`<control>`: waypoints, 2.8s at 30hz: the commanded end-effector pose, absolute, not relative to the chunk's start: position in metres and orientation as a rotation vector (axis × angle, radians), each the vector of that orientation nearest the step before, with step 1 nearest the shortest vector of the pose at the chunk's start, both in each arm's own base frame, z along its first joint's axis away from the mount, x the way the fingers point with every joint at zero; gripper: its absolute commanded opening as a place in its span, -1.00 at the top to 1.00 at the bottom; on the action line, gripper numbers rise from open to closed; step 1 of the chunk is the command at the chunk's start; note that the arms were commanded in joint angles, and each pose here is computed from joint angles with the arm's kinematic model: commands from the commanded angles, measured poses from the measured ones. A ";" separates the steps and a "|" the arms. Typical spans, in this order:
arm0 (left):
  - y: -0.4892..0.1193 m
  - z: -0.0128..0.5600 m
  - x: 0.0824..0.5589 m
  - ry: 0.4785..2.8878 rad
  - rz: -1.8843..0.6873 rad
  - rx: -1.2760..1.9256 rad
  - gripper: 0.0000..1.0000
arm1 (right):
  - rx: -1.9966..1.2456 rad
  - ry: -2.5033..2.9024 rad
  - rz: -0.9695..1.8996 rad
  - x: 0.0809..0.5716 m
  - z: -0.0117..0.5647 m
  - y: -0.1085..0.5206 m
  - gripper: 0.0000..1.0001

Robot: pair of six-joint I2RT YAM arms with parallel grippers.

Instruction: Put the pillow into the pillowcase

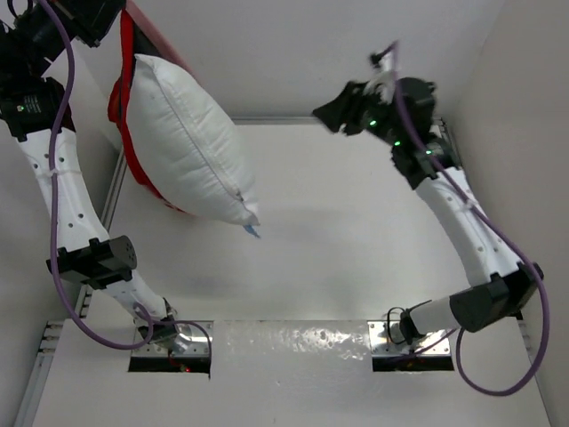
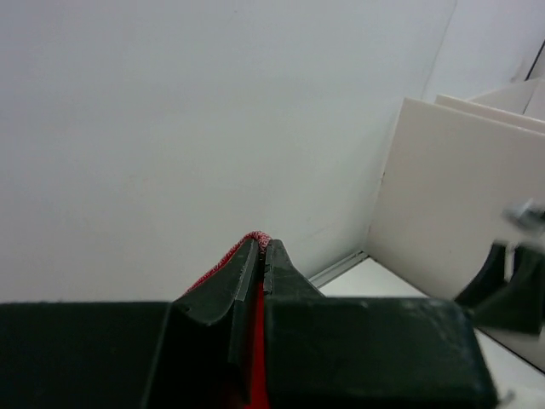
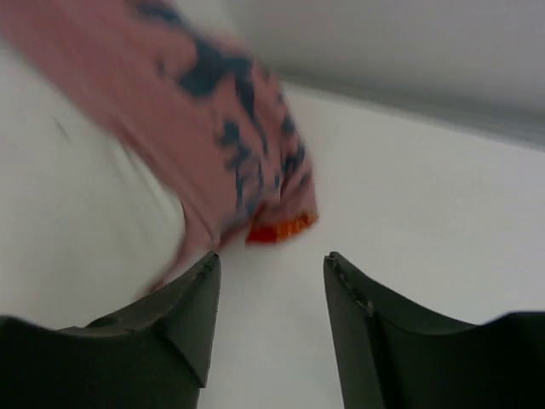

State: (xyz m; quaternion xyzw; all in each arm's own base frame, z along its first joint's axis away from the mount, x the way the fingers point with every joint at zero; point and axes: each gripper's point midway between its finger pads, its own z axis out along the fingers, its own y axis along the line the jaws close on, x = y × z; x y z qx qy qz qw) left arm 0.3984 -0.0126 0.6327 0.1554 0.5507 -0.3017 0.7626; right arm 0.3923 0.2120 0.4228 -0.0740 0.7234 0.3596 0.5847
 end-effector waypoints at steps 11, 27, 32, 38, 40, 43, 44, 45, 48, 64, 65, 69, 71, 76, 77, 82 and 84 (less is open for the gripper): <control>0.014 0.670 0.398 1.118 -0.522 0.179 1.00 | -0.955 1.731 0.880 0.271 0.205 0.380 -0.34; 0.023 0.670 0.406 1.123 -0.479 0.149 1.00 | -0.632 1.272 0.889 0.279 0.250 0.504 -0.67; 0.023 0.674 0.403 1.112 -0.480 0.150 1.00 | -0.604 1.256 0.863 0.300 0.256 0.529 -0.70; 0.021 0.678 0.398 1.105 -0.485 0.154 1.00 | -0.436 1.303 0.771 0.340 0.254 0.530 -0.46; 0.021 0.679 0.397 1.100 -0.494 0.153 1.00 | -0.405 1.331 0.785 0.354 0.253 0.534 -0.08; 0.023 0.680 0.395 1.098 -0.495 0.149 1.00 | -0.371 1.335 0.857 0.363 0.252 0.537 0.57; 0.023 0.681 0.394 1.097 -0.498 0.147 1.00 | -0.372 1.334 0.873 0.364 0.252 0.538 0.66; 0.026 0.681 0.394 1.096 -0.491 0.144 1.00 | -0.389 1.322 0.909 0.361 0.255 0.542 0.86; 0.032 0.681 0.393 1.100 -0.484 0.132 1.00 | -0.412 1.288 0.965 0.349 0.261 0.543 1.00; 0.034 0.655 0.411 1.125 -0.403 0.261 1.00 | -0.102 0.990 0.755 0.403 0.531 0.259 1.00; 0.035 0.658 0.409 1.114 -0.389 0.257 1.00 | -0.127 0.904 0.719 0.388 0.583 0.243 1.00; 0.024 0.699 0.372 0.999 -0.347 0.315 1.00 | -0.168 0.796 0.638 0.340 0.640 0.208 1.00; 0.018 0.690 0.372 1.035 -0.391 0.329 1.00 | -0.155 0.875 0.611 0.336 0.597 0.199 1.00; 0.031 0.723 0.356 0.872 -0.431 0.301 1.00 | -0.138 0.834 0.442 0.316 0.656 0.159 1.00; 0.025 0.739 0.338 0.818 -0.396 0.339 1.00 | -0.147 0.740 0.417 0.291 0.704 0.147 1.00; 0.008 0.630 0.402 1.193 -0.553 0.277 1.00 | -0.104 1.097 0.291 0.337 0.556 0.140 1.00; 0.024 0.625 0.422 1.203 -0.697 0.195 1.00 | -0.083 1.045 0.267 0.324 0.583 0.128 1.00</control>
